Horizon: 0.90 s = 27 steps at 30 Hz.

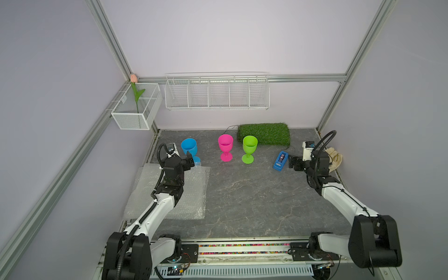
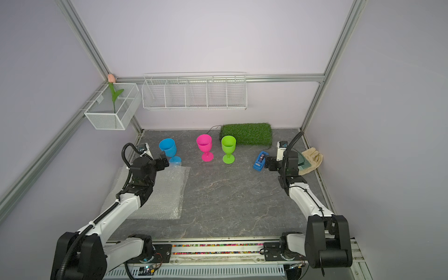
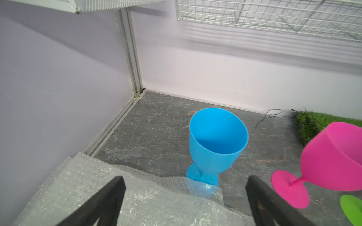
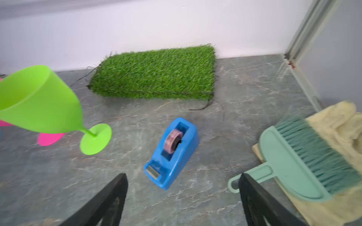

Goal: Wrap wine glasses in bubble wrap
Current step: Pick up the bubble wrap from the bubble wrap.

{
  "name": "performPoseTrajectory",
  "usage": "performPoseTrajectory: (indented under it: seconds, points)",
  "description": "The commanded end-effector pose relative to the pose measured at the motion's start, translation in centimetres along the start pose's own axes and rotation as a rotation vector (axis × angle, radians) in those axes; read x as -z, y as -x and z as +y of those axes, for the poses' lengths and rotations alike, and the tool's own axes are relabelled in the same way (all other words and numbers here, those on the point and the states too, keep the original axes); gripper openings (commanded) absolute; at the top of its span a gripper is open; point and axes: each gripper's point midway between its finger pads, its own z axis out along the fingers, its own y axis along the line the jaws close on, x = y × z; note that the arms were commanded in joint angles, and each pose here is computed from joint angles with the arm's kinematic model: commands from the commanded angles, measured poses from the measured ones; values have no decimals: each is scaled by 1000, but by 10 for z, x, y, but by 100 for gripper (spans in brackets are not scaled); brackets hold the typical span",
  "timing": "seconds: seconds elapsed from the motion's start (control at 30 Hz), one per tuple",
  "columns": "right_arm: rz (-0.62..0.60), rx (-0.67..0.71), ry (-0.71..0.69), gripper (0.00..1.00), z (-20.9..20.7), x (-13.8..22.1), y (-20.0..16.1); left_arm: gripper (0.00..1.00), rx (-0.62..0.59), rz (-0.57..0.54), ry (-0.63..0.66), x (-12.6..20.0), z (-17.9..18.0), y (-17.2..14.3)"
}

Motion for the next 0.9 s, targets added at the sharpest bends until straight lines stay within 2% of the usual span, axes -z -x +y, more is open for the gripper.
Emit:
performPoseTrajectory:
  seconds: [0.0, 0.1, 0.17, 0.27, 0.37, 0.47, 0.57, 0.67, 0.87]
  points:
    - [189, -76, 126, 95, 40, 16, -29, 94, 84, 196, -34, 13, -8, -24]
    - [278, -138, 212, 100, 68, 26, -38, 91, 114, 327, -86, 22, -23, -39]
    - [340, -178, 298, 97, 89, 31, -48, 90, 71, 419, -84, 31, -33, -55]
    - [416, -168, 396, 94, 120, 38, -65, 87, -24, 541, -85, 44, -50, -81]
    - [459, -149, 410, 93, 133, 38, -80, 78, -106, 676, -67, 57, -60, -111]
    - [480, -147, 397, 91, 133, 34, -88, 67, -175, 767, -46, 65, -66, -138]
    - [487, -145, 381, 89, 132, 31, -91, 59, -198, 864, -6, 68, -62, -162]
    - [489, -144, 381, 88, 133, 28, -90, 52, -226, 927, 20, 67, -59, -182]
    - [497, -134, 366, 87, 132, 25, -92, 42, -256, 986, 32, 60, -60, -202]
